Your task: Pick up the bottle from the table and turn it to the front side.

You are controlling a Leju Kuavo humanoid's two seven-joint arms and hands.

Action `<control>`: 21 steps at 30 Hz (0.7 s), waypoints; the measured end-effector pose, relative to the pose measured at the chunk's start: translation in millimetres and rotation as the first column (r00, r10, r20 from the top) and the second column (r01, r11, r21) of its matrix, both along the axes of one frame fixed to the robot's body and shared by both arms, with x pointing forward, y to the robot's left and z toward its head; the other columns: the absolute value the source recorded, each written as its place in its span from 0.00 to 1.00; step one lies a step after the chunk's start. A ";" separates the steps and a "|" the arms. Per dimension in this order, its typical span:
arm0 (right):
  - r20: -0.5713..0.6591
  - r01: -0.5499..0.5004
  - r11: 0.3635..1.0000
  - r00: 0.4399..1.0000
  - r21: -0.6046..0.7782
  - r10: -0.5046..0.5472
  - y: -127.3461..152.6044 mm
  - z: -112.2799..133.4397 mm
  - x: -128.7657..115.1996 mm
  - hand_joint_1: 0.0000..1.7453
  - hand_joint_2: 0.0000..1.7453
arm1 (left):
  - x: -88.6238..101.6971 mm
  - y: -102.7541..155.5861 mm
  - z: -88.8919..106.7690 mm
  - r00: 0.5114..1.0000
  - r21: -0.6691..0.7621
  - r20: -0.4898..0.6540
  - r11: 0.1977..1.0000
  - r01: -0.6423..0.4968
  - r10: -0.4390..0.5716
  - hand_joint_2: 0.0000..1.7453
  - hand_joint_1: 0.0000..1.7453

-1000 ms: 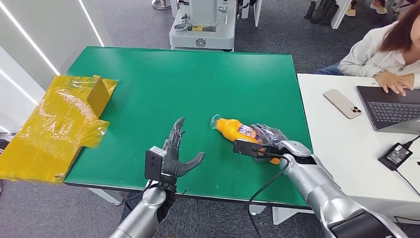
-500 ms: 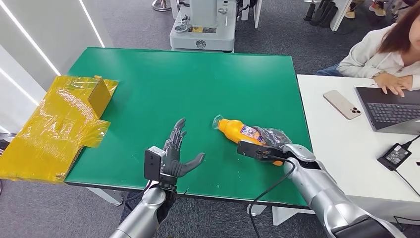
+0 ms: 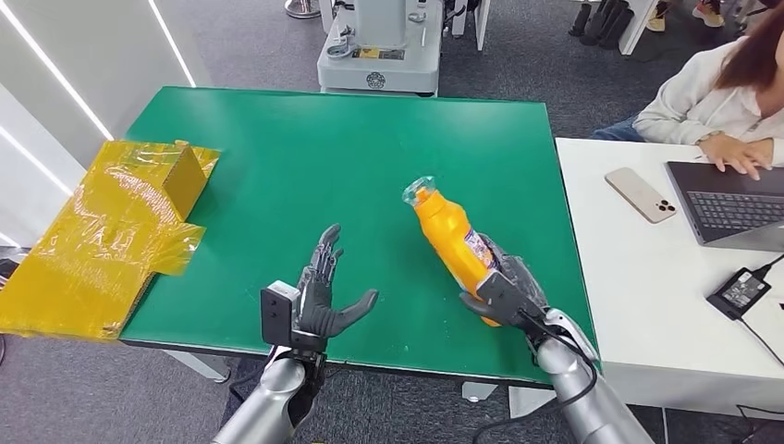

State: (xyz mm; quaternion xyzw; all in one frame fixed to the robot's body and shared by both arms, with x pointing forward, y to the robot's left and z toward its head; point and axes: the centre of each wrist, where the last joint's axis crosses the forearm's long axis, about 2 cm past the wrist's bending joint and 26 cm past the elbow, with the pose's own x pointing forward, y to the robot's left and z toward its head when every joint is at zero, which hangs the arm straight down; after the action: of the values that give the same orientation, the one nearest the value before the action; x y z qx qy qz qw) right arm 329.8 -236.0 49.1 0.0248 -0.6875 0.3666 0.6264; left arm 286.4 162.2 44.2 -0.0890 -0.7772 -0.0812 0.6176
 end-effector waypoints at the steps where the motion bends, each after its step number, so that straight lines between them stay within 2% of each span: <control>1: 0.018 0.019 0.999 1.000 0.029 -0.019 3.5 0.5 -5.1 1.00 1.00 | -0.5 0.5 0.6 1.000 -0.001 0.001 1.000 -0.003 0.003 1.00 0.00; 6: 0.088 0.080 0.984 0.992 0.160 -0.094 15.0 8.1 -20.4 1.00 1.00 | 0.0 3.2 4.3 1.000 0.001 0.006 1.000 -0.013 0.013 1.00 0.00; 12: 0.162 0.068 0.975 0.981 0.213 -0.104 24.4 19.1 -25.8 1.00 1.00 | 5.5 5.1 9.8 1.000 0.003 0.023 1.000 0.005 -0.005 1.00 0.00; 21: 0.302 -0.046 0.981 0.953 0.189 -0.013 62.8 49.5 0.2 1.00 1.00 | 48.7 0.1 48.2 0.990 -0.036 0.081 0.992 0.122 -0.119 1.00 0.00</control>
State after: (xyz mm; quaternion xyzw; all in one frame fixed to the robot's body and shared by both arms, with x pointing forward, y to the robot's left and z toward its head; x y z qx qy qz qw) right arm 330.0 -173.3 98.6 0.0350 -0.8073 0.3026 0.5055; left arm 335.1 162.3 92.5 -0.1451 -0.7958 -0.1058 0.5784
